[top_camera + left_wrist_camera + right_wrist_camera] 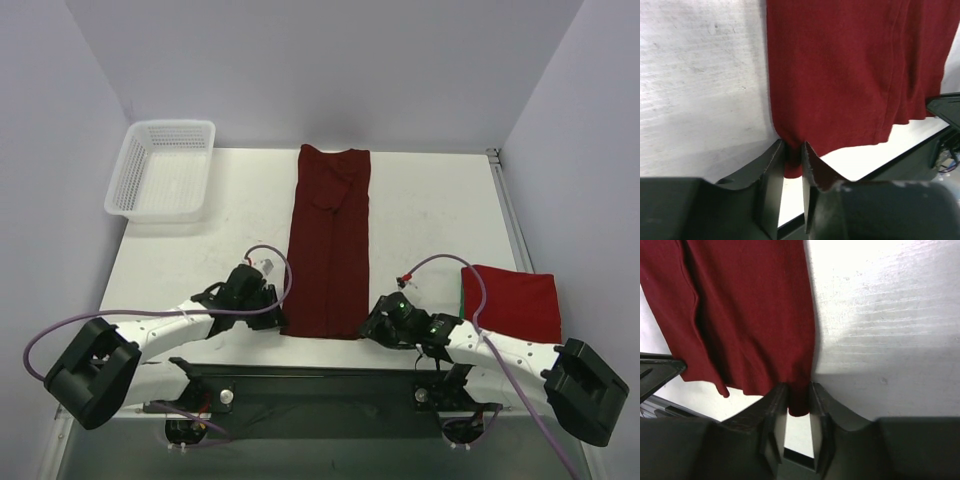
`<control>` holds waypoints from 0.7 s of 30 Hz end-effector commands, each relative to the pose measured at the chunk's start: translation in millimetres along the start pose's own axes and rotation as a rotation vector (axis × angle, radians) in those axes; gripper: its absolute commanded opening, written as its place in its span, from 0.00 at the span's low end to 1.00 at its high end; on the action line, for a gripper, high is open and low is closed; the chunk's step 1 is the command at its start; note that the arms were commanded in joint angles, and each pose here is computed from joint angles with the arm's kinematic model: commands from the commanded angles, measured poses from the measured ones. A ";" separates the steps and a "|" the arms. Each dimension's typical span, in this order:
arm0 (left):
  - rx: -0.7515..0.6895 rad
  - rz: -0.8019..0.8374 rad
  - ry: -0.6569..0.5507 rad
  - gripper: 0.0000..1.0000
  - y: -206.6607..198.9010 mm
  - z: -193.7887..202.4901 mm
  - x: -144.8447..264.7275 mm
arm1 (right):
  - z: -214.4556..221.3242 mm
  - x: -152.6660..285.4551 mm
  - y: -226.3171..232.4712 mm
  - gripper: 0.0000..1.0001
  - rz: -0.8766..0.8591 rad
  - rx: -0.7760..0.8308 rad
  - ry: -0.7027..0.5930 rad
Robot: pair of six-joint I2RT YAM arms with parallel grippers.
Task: Fold and stack the t-shirts
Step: Grab the bottom of the folded rectangular tshirt with both arms
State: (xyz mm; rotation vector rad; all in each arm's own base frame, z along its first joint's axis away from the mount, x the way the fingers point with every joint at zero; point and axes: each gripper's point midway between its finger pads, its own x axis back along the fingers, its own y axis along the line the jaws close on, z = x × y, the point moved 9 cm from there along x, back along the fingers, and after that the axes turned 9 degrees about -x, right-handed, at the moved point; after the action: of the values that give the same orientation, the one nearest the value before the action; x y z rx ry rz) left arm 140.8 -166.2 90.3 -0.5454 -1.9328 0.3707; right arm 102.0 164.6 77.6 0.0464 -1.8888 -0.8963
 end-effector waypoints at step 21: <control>-0.044 0.026 0.029 0.00 -39.7 42.7 56.3 | 23.4 51.5 -18.3 0.00 0.073 0.211 0.013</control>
State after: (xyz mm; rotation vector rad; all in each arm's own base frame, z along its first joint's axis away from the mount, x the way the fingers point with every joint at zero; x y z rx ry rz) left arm 73.5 -172.4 125.1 -0.6606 -1.8884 0.3185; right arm 49.7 148.4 93.6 0.1851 -1.8968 -0.6948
